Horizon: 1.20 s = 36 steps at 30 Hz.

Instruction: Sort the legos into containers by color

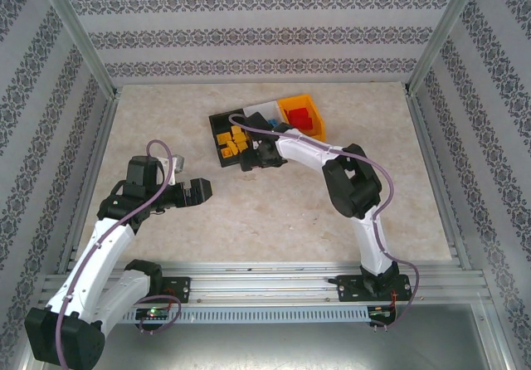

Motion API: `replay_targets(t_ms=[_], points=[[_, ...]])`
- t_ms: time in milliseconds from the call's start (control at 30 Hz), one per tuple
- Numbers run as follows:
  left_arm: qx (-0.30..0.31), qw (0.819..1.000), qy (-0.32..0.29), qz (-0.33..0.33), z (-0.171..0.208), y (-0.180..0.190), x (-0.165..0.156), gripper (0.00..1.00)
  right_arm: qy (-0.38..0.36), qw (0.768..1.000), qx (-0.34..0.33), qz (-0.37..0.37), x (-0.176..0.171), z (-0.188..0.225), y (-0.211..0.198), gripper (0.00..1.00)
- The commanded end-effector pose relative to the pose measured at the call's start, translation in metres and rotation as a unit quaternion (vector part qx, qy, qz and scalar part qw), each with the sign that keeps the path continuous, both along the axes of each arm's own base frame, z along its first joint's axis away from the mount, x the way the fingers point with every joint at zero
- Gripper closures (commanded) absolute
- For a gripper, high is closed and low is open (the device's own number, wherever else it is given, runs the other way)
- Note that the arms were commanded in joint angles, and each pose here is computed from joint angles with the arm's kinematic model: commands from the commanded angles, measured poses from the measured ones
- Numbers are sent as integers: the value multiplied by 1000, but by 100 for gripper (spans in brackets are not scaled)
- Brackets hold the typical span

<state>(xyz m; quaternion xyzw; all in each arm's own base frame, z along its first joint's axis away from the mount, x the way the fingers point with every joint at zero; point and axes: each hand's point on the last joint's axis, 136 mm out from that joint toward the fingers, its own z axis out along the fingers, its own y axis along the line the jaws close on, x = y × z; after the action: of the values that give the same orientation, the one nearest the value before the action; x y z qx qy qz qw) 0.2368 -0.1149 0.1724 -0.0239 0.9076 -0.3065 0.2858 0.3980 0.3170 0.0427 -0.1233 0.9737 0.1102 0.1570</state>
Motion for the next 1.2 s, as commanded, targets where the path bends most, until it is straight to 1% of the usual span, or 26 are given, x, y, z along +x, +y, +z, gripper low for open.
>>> replay_targets(t_ms=[0, 367, 767, 867, 933, 1033, 1167], points=[[-1, 1000, -4, 0, -1, 2, 1, 0, -3, 1000, -22, -3, 9, -3, -8, 23], [-2, 1000, -2, 1, -2, 2, 1, 0, 7, 1000, -30, -6, 19, -16, -13, 26], [-2, 1000, -4, 1, -1, 2, 1, 0, 27, 999, -28, -10, 25, -35, -1, 28], [-2, 1000, -5, 1, -1, 2, 1, 0, 22, 999, -28, -9, 25, -32, 2, 34], [-2, 1000, -5, 1, -1, 2, 1, 0, 17, 999, -31, -11, 27, -30, 0, 39], [-2, 1000, -4, 2, -1, 2, 1, 0, 10, 999, -35, -13, 28, -25, -2, 49], [-3, 1000, -5, 1, -1, 2, 1, 0, -6, 999, -38, -11, 29, -14, -2, 58]])
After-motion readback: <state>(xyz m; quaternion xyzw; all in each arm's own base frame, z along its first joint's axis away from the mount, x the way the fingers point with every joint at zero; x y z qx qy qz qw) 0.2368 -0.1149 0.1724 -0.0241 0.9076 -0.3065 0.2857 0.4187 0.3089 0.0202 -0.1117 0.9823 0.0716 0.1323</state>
